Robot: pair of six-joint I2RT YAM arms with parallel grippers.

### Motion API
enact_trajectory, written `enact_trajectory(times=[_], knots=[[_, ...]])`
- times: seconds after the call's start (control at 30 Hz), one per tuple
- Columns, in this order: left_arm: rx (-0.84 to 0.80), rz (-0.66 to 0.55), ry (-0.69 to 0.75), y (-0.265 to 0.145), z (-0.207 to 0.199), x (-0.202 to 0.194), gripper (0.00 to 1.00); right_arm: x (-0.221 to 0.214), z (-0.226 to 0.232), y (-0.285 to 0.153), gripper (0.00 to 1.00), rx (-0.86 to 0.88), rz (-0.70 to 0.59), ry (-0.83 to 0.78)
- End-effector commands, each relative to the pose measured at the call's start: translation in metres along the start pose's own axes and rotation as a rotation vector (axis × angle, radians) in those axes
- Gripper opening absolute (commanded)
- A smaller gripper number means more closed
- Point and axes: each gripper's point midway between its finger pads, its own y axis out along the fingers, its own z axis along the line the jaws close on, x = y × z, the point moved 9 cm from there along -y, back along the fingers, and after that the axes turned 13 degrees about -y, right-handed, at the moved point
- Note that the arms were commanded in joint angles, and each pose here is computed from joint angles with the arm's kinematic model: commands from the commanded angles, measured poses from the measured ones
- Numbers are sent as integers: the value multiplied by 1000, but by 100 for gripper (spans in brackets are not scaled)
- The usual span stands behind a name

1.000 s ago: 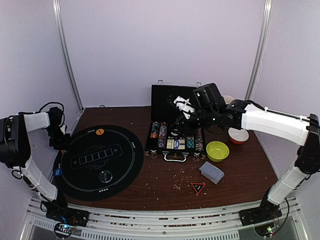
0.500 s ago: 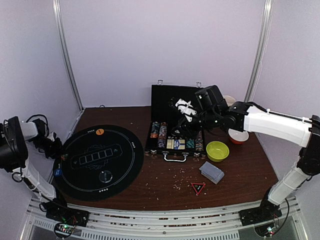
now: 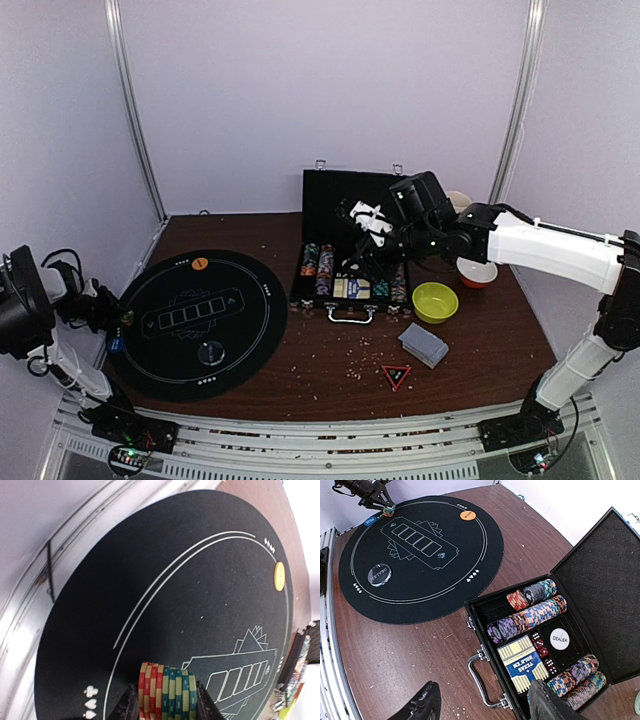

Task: Distribute texas hold em gaming equipment
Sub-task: Adjust the poker chips pile on the poker table mat.

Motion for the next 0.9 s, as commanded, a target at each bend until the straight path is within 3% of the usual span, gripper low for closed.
enact_trajectory(times=[0.0, 0.3, 0.43, 0.67, 0.87], knots=[[-36, -86, -98, -10, 17, 4, 0, 9, 4, -5, 63, 35, -29, -17], [-79, -135, -179, -16, 32, 5, 0, 8, 6, -7, 64, 38, -16, -26], [-60, -100, -209, -7, 42, -4, 0, 8, 6, -9, 65, 38, -19, -28], [59, -90, -219, -3, 56, -11, 15, 11, 6, -12, 67, 37, -25, -39], [96, -60, -234, -1, 59, -10, 22, 11, 6, -12, 67, 35, -27, -41]])
